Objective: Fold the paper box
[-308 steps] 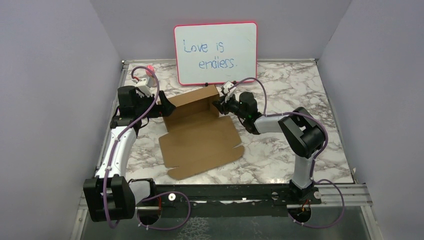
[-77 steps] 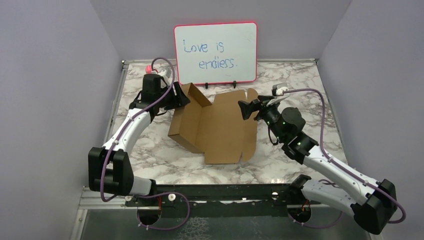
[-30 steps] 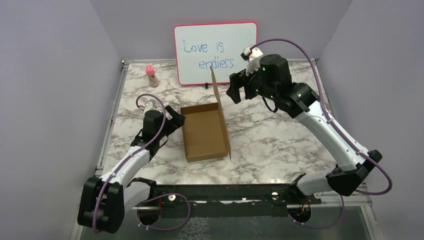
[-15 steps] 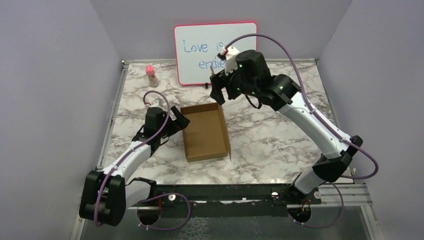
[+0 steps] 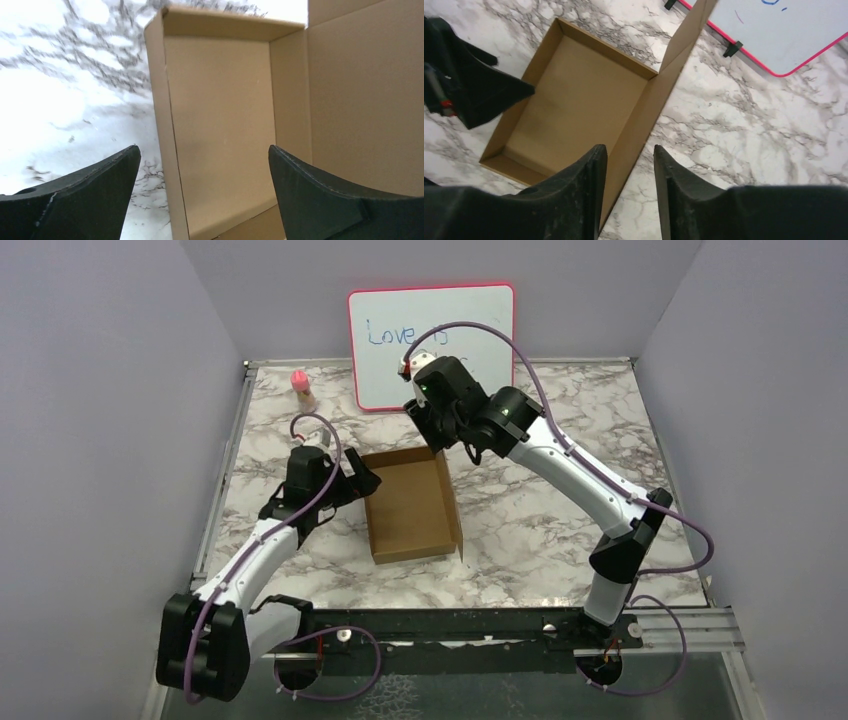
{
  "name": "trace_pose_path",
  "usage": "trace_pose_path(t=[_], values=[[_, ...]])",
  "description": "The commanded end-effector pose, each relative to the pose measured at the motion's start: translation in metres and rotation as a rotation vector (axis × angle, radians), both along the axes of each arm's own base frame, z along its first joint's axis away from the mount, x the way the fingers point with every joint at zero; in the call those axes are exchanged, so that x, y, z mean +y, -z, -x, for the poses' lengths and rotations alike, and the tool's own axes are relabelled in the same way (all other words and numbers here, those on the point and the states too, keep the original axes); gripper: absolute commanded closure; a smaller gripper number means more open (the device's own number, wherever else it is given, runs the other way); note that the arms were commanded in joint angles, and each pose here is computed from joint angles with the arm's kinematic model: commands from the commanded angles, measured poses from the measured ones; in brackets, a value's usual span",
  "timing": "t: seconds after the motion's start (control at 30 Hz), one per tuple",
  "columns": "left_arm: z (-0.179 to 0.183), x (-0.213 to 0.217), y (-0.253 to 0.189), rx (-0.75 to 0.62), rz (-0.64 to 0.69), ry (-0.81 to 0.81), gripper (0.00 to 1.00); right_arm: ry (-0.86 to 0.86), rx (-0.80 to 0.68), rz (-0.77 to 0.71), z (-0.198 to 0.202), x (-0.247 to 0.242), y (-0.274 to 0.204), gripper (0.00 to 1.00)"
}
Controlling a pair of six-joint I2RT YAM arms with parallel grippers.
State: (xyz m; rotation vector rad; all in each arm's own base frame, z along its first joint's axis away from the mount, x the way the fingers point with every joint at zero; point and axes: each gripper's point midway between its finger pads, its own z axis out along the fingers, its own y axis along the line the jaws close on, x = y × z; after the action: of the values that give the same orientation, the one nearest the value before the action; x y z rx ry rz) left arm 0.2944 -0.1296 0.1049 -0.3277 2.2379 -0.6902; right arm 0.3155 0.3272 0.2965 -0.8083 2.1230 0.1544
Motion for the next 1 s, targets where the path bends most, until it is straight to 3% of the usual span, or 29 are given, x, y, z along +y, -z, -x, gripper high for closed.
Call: trace_pose_path(t=[0.0,0.1,0.27,0.43,0.57,0.97], values=[[-0.012,0.019,-0.063,-0.155,-0.147,-0.005,0.01,0.017,-0.030,0.095,-0.003,-0.010,0.002,0.62],[-0.015,0.037,-0.102,-0.242,-0.258,-0.025,0.01,-0.043,-0.050,0.120,-0.005,-0.006,-0.002,0.72],[-0.016,0.053,-0.145,-0.383,-0.417,0.015,0.01,-0.130,-0.099,0.132,-0.009,0.003,-0.009,0.98],[-0.012,0.070,-0.152,-0.424,-0.541,0.008,0.01,-0.229,-0.151,0.200,-0.017,0.011,-0.004,0.99],[-0.005,0.073,-0.150,-0.455,-0.547,0.008,0.01,-0.371,-0.198,0.227,-0.019,0.024,-0.002,0.99],[0.008,0.069,-0.154,-0.517,-0.530,0.044,0.01,-0.862,-0.267,0.075,-0.022,0.054,-0.023,0.99]])
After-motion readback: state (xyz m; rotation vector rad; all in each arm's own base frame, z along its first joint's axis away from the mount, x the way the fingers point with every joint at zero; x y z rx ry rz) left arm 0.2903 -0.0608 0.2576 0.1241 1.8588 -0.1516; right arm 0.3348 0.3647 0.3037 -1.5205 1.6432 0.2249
